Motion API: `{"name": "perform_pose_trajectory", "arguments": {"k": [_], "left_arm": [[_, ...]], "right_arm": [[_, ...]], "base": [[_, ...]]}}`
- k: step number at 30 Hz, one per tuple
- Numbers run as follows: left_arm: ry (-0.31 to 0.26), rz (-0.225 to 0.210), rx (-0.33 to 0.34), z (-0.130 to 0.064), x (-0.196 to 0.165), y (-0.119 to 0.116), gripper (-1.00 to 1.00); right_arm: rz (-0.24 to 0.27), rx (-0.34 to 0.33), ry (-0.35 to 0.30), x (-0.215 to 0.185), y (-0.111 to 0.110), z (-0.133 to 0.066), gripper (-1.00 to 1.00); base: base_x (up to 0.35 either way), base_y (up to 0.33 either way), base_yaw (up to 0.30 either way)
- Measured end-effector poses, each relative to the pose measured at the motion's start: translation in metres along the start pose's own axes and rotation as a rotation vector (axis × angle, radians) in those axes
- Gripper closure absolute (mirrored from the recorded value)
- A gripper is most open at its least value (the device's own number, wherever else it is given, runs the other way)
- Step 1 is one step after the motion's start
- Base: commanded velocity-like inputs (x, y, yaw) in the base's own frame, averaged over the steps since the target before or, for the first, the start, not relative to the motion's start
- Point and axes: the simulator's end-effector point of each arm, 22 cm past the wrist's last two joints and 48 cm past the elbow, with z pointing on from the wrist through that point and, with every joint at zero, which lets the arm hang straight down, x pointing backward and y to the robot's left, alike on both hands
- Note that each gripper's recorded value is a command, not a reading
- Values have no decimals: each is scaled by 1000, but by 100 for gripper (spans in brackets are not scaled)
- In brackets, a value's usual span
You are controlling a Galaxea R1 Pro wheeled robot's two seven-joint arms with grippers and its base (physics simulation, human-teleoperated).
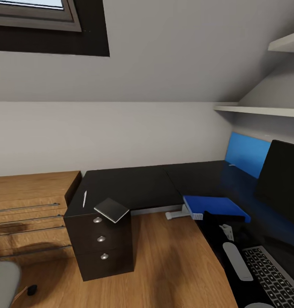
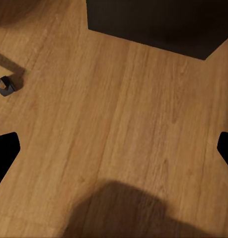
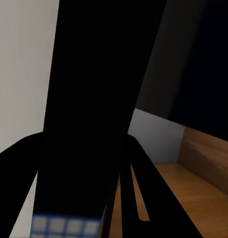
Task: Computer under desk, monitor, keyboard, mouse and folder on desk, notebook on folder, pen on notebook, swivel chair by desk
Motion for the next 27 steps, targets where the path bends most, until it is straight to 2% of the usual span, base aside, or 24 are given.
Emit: {"name": "perform_pose_trajectory", "arguments": {"k": [9, 15, 25, 27], "left_arm": [[1, 0, -1, 0, 1, 0, -100], [1, 1, 1, 0, 1, -1, -100], [3, 2, 1, 0, 1, 0, -100], [6, -4, 4, -1, 6, -5, -100]], "right_arm": [[3, 0, 4, 0, -1, 0, 100], [4, 1, 5, 1, -1, 0, 100], [3, 3, -1, 0, -1, 0, 100], [0, 1, 7, 7, 0, 2, 100]], "base": [[1, 0, -12], [151, 0, 0], [17, 0, 0], [0, 0, 0]]}}
